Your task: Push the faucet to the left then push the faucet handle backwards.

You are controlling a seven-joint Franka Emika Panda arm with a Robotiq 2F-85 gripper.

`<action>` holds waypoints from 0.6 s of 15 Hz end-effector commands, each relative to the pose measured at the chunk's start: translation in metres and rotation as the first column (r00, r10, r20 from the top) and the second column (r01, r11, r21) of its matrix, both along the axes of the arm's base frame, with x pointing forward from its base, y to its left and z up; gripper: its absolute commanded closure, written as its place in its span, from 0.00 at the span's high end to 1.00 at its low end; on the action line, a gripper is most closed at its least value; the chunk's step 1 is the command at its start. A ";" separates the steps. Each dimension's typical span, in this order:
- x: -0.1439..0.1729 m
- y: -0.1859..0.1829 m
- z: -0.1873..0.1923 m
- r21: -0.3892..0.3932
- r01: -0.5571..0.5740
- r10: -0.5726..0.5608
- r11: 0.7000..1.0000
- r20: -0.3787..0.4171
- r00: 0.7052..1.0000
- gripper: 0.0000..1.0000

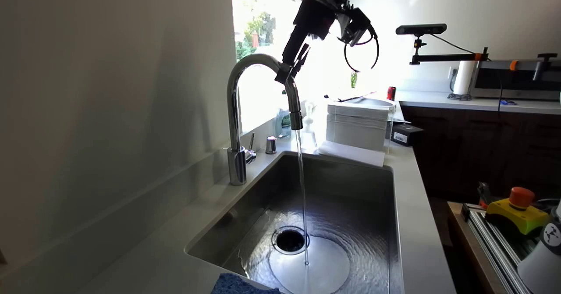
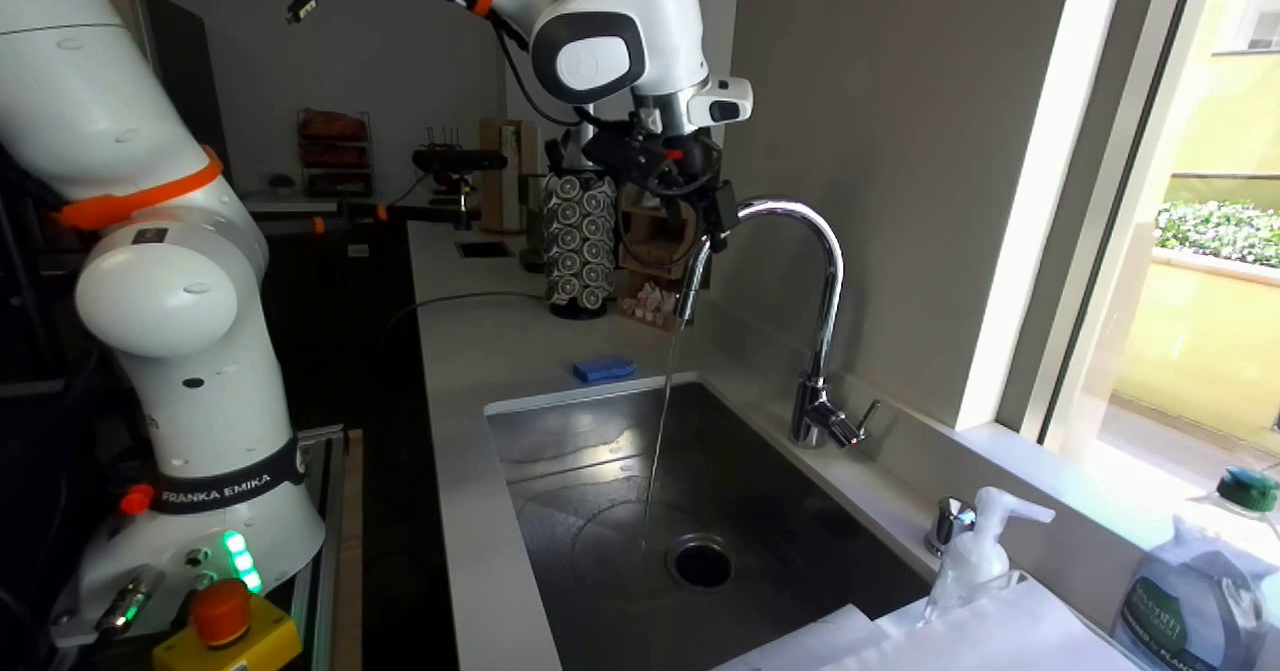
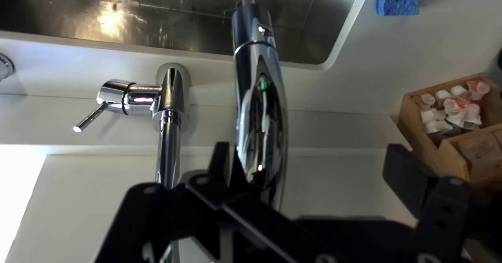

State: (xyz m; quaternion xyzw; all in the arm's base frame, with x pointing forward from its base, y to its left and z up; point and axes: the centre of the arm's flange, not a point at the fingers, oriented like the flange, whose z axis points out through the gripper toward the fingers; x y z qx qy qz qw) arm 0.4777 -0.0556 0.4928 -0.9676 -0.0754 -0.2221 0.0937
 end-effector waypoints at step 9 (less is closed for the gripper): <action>0.015 0.038 -0.008 0.020 0.159 -0.159 0.987 -0.033 0.987 1.00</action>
